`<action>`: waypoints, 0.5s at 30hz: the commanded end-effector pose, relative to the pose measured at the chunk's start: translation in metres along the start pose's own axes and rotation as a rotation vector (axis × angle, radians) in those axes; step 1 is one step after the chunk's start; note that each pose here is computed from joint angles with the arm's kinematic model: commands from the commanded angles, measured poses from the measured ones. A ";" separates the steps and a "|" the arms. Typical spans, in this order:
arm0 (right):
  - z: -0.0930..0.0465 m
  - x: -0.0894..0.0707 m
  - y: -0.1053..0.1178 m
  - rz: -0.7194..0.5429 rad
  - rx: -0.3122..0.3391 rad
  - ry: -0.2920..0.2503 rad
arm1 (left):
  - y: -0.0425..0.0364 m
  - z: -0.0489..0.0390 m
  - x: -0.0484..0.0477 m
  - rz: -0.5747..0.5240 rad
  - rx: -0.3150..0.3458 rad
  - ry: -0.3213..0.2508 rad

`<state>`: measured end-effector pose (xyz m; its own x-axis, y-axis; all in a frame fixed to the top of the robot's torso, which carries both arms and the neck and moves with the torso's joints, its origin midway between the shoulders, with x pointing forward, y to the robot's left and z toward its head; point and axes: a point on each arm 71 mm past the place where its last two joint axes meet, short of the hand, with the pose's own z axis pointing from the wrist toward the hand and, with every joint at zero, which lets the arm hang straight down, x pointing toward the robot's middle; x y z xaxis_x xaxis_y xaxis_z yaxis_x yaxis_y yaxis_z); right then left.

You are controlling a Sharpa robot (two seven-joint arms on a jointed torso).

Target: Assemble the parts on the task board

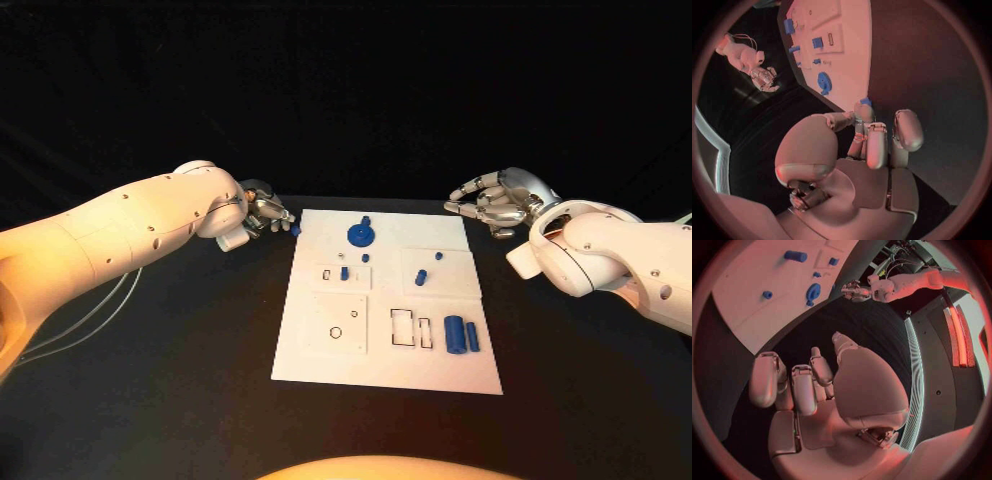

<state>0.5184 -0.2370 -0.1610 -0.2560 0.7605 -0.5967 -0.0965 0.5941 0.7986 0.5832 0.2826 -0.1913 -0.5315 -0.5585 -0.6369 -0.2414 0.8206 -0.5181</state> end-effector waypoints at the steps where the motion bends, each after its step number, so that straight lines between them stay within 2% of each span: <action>1: 0.000 0.000 0.000 -0.001 -0.002 0.003 | -0.0004 -0.0020 -0.0025 -0.004 0.004 -0.003; 5: 0.000 0.000 0.000 -0.001 -0.002 0.003 | -0.0004 -0.0031 -0.0055 -0.001 0.013 -0.030; 10: 0.000 0.000 0.000 -0.001 -0.002 0.002 | -0.0043 -0.0043 -0.0100 0.022 0.055 -0.099; 15: 0.000 0.000 0.000 -0.001 -0.001 0.001 | -0.0151 -0.0064 -0.0137 0.114 0.162 -0.197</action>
<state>0.5183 -0.2374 -0.1610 -0.2551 0.7607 -0.5969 -0.0958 0.5944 0.7985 0.5880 0.2826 -0.1750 -0.3996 -0.5112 -0.7610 -0.0971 0.8490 -0.5193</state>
